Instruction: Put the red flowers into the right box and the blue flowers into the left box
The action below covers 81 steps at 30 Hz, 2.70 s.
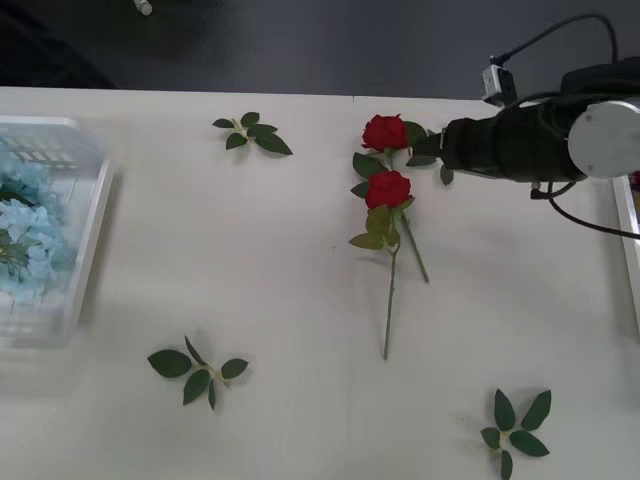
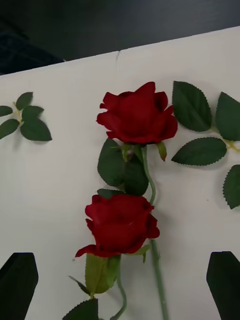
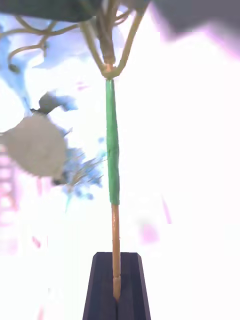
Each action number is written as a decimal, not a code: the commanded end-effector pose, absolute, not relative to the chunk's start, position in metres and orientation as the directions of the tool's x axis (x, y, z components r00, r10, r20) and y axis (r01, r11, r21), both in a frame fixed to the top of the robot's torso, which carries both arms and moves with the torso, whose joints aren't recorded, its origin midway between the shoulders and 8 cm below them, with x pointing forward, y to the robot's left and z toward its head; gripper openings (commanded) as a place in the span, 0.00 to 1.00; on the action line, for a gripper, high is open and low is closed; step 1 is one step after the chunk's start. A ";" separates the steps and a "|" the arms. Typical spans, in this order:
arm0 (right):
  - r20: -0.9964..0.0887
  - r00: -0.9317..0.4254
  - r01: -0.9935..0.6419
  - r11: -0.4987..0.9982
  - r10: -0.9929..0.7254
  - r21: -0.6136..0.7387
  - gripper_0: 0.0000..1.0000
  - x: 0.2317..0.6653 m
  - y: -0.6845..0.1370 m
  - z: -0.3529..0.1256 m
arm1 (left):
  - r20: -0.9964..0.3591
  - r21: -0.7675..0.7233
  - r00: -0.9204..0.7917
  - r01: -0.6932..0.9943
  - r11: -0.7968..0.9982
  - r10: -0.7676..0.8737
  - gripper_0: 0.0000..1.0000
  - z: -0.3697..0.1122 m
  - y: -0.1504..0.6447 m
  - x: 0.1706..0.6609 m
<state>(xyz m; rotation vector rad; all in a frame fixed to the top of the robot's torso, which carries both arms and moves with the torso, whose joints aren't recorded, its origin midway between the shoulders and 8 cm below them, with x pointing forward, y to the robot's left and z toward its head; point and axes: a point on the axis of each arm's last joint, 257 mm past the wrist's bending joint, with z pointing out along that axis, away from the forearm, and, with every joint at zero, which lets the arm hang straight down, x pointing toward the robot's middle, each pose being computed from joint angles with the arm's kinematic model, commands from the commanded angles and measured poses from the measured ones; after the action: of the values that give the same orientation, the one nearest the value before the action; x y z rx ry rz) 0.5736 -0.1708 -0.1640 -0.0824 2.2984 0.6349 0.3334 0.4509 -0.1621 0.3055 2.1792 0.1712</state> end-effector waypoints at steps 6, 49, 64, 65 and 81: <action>-0.613 -0.756 -0.129 0.865 0.231 0.486 1.00 0.616 -0.158 -0.160 | -0.775 0.222 -0.590 0.079 0.972 0.225 0.00 -0.164 0.498 0.371; -0.506 -0.792 0.141 0.909 0.341 0.392 1.00 0.638 -0.176 -0.231 | -0.727 0.288 -0.652 -0.004 0.957 0.216 0.87 -0.201 0.536 0.470; -0.476 -0.771 0.279 0.896 0.423 0.345 1.00 0.630 -0.218 -0.244 | -0.820 0.117 -0.535 0.192 0.974 0.204 1.00 -0.185 0.447 0.439; -0.479 -0.767 0.286 0.895 0.427 0.342 1.00 0.630 -0.222 -0.243 | -0.830 0.094 -0.523 0.215 0.972 0.196 1.00 -0.182 0.436 0.435; -0.436 -0.780 0.352 0.891 0.448 0.286 1.00 0.609 -0.247 -0.251 | -0.903 0.093 -0.262 0.653 0.751 0.340 1.00 -0.156 0.317 0.391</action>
<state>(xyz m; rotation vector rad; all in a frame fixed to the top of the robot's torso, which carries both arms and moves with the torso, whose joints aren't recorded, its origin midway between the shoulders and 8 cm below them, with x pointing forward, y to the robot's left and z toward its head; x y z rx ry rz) 0.6079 -0.2336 -0.2657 0.5661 2.5865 0.2528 0.3999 0.3315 -0.1667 0.6342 1.9227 -0.3701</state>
